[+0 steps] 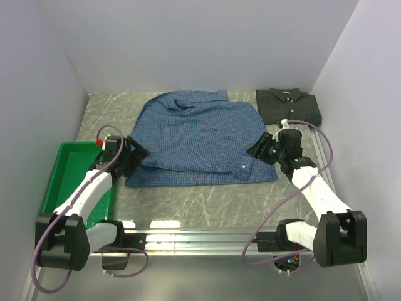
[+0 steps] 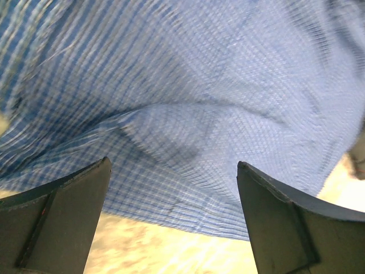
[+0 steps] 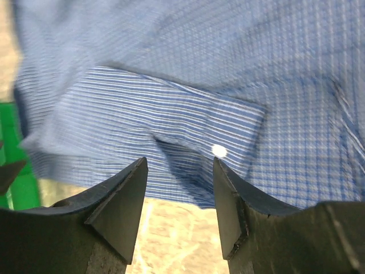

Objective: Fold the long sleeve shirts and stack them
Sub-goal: Fold the shirt

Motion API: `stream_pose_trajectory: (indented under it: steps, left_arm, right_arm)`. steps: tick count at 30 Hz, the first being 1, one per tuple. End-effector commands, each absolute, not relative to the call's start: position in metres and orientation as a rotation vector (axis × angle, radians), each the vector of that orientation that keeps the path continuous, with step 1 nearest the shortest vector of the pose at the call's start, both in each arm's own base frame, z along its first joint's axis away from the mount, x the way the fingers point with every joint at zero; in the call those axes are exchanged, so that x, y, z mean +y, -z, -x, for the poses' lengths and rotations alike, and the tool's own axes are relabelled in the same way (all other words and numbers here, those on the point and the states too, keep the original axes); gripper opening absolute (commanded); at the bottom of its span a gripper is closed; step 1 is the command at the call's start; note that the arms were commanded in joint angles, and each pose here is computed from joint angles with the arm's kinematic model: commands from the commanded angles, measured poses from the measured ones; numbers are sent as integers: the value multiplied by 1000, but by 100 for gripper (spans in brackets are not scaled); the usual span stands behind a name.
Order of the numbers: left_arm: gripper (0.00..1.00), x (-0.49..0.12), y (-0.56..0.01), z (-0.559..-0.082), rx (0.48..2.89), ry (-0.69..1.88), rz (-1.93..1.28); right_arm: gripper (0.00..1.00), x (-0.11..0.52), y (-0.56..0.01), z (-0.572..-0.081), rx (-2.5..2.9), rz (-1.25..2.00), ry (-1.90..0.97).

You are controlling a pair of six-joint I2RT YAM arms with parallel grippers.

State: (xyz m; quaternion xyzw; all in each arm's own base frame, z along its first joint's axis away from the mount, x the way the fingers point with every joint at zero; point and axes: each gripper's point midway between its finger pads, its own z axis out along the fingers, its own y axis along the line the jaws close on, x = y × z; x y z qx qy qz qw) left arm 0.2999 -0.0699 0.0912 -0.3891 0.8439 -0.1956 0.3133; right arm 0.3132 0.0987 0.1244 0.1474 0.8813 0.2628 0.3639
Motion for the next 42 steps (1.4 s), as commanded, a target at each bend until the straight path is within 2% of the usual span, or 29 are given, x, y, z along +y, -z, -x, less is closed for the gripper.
stream_pose_trajectory:
  steps: [1,13,19,23,26,28,29,30,32,33,37,42]
  left_arm:
    - [98,-77,-117,-316,2176,567,948]
    - [96,-94,-92,-347,2195,573,978]
    - [89,-103,-86,-355,2199,595,1006]
    - [78,-95,-80,-357,2195,538,1036]
    - [70,-93,-74,-358,2204,507,1047]
    - [63,-91,-71,-359,2210,487,1049]
    - [62,-90,-71,-360,2212,479,1054]
    - [59,-89,-71,-361,2213,467,1054]
    - [51,-85,-73,-363,2204,441,1055]
    - [49,-85,-74,-364,2203,435,1055]
    - [42,-81,-72,-364,2205,401,1076]
    - [43,-76,-64,-352,2222,363,1124]
  right_arm:
    - [56,112,-119,-304,2265,-256,-745]
    - [57,132,-81,-281,2386,-167,-839]
    - [57,137,-71,-276,2422,-137,-848]
    - [55,138,-58,-273,2469,-143,-836]
    - [50,141,-51,-271,2498,-148,-849]
    - [41,139,-49,-269,2513,-162,-838]
    - [35,138,-50,-270,2513,-160,-831]
    - [23,138,-52,-270,2510,-164,-824]
    - [6,134,-59,-271,2509,-181,-799]
    - [3,134,-61,-271,2512,-176,-793]
    - [0,133,-72,-270,2531,-176,-790]
    - [0,124,-68,-267,2592,-199,-719]
